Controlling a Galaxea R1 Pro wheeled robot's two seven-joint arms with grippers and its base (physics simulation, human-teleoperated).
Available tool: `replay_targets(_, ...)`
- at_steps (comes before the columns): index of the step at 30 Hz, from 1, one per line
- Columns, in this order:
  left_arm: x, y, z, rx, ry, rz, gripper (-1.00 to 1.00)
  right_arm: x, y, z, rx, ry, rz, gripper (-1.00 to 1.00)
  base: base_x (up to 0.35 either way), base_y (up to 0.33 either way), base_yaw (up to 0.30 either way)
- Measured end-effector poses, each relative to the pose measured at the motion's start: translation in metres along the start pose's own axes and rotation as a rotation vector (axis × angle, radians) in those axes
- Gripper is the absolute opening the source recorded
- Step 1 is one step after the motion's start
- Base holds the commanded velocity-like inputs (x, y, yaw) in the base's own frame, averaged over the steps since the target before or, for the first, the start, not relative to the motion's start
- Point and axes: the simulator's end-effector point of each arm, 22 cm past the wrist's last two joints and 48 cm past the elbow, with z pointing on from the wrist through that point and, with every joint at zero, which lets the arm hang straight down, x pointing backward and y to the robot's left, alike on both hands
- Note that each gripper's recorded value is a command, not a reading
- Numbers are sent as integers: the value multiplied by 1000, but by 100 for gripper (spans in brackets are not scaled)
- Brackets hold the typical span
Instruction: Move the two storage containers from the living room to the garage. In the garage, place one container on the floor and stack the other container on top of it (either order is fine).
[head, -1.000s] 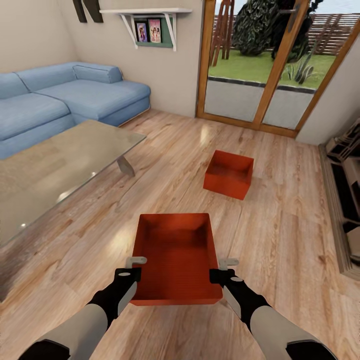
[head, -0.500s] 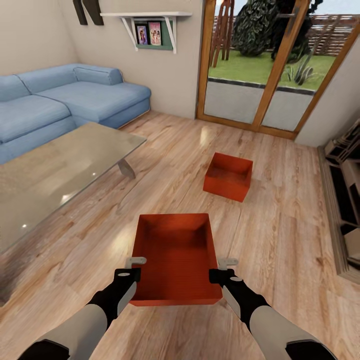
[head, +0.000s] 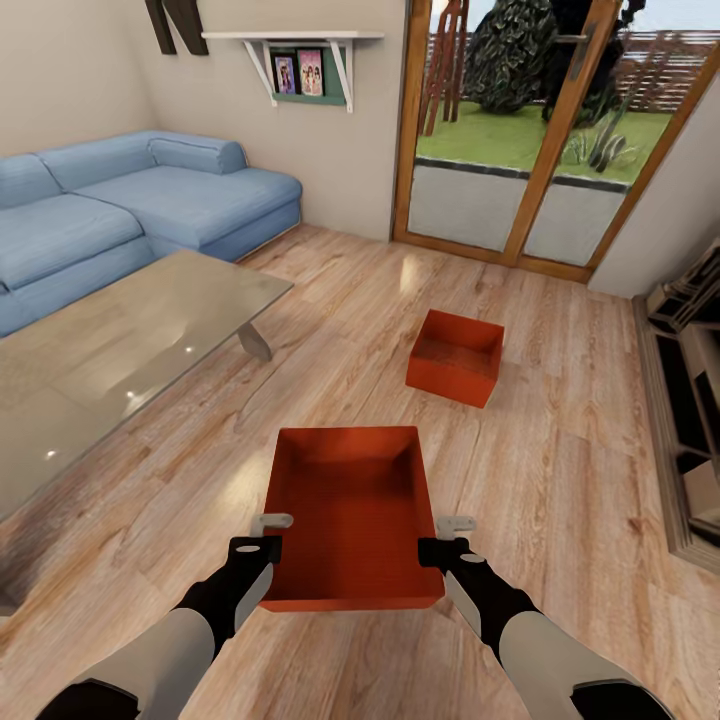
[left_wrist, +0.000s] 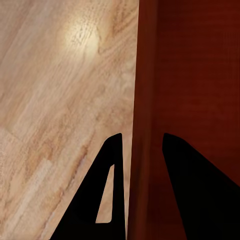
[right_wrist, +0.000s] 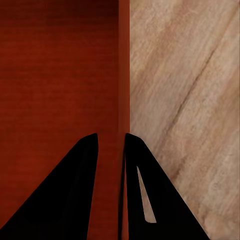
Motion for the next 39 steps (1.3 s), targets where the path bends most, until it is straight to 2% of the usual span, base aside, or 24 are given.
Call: replay_targets(39, -36, 13, -59, -1, -3, 3, -100, -39, 4, -57, 0, -5, 3, -100, 0, 0, 0)
